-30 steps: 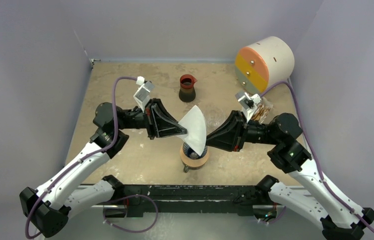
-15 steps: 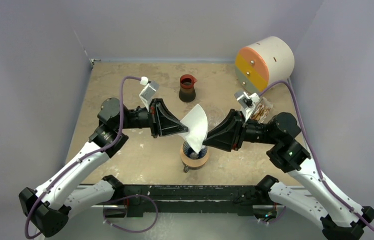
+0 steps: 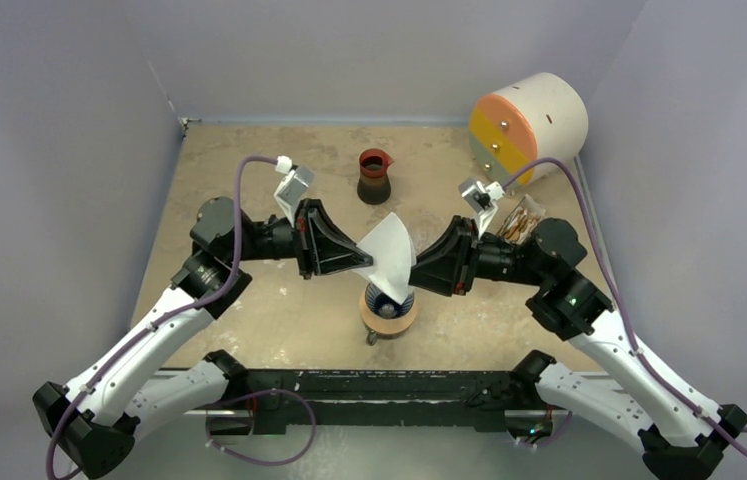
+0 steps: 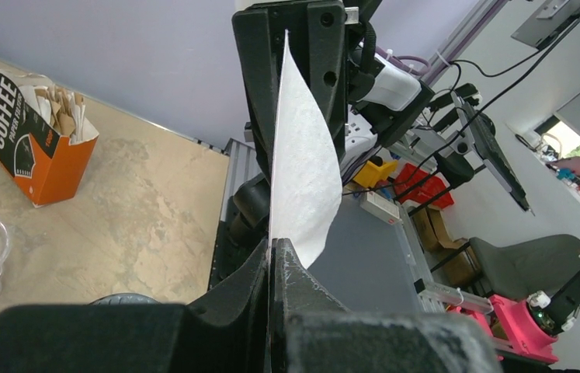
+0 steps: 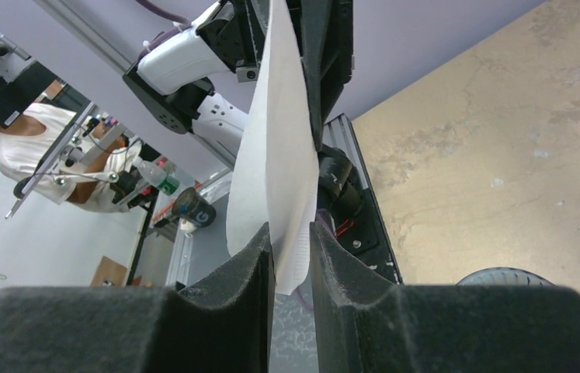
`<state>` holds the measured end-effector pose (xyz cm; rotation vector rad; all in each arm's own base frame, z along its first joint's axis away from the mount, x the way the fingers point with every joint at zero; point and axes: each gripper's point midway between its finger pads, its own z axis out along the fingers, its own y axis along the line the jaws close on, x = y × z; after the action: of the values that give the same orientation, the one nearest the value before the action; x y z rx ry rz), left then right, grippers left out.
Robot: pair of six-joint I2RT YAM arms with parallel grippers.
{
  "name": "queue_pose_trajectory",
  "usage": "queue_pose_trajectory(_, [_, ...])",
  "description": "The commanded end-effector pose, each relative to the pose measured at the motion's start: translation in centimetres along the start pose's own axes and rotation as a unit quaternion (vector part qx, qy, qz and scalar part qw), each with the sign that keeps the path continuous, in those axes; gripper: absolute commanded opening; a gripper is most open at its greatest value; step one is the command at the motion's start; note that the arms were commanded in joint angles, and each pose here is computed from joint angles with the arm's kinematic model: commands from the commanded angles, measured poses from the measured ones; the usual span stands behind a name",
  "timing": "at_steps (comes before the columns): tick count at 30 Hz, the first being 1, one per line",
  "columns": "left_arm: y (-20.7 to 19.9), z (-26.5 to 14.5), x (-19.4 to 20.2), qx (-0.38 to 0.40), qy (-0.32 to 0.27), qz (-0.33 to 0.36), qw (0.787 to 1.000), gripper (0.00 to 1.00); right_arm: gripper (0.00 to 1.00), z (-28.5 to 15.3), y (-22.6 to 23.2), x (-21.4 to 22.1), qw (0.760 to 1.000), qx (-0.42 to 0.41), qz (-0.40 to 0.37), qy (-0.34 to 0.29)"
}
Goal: Place the coffee filter in the dripper
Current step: Place the coffee filter in the coffee dripper.
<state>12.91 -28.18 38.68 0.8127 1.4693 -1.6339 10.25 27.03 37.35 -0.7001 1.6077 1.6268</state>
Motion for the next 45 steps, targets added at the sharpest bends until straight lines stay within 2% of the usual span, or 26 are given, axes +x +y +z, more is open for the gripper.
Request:
queue_pose_trajectory(1, [-2.0,-0.3,-1.5,0.027,-0.016,0.040,0.999,0.00,0.25,0.2,0.6,-1.6,0.999,-0.001,-0.022,-0.025])
queue_pose_trajectory(9, [-1.8,-0.3,-0.9,0.033,-0.006,0.035,0.999,0.00,0.23,0.9,0.3,-2.6,0.999,0.001,-0.020,-0.037])
queue_pose_trajectory(13, [-1.7,-0.4,-0.5,0.031,-0.003,0.035,0.999,0.00,0.12,1.0,0.6,-2.7,0.999,-0.004,-0.023,-0.038])
queue_pose_trajectory(16, [-1.4,-0.5,-0.5,0.019,-0.004,0.036,0.999,0.00,0.00,0.8,0.6,-2.5,0.999,-0.002,-0.024,-0.037])
queue_pose_trajectory(20, [-0.7,-0.7,-0.5,-0.011,-0.004,0.033,0.999,0.00,0.00,0.5,0.4,-2.0,0.999,0.007,-0.024,-0.031])
queue_pose_trajectory(21, [-0.5,-0.8,-0.5,-0.019,-0.004,0.032,0.999,0.01,0.00,0.3,0.3,-1.9,0.999,0.011,-0.026,-0.030])
queue_pose_trajectory(25, [0.6,-1.0,-0.7,-0.058,-0.005,0.026,0.998,0.20,0.00,-0.1,-0.3,-1.6,0.998,0.040,-0.032,-0.021])
queue_pose_trajectory(31, [2.0,-1.9,-0.7,-0.126,-0.007,0.008,0.992,0.48,0.00,-1.1,-3.0,-0.3,0.992,0.121,-0.036,0.026])
queue_pose_trajectory(37, [1.9,-2.6,-0.9,-0.156,0.001,0.001,0.988,0.55,0.00,-2.6,-6.0,0.9,0.973,0.212,-0.045,0.078])
queue_pose_trajectory(43, [1.6,-2.7,-0.6,-0.165,0.032,-0.029,0.985,0.55,0.00,-3.6,-8.8,2.0,0.940,0.309,-0.062,0.134])
queue_pose_trajectory(45, [1.4,-2.9,-0.8,-0.174,0.032,-0.035,0.984,0.53,0.00,-3.6,-9.4,2.7,0.921,0.346,-0.078,0.161])
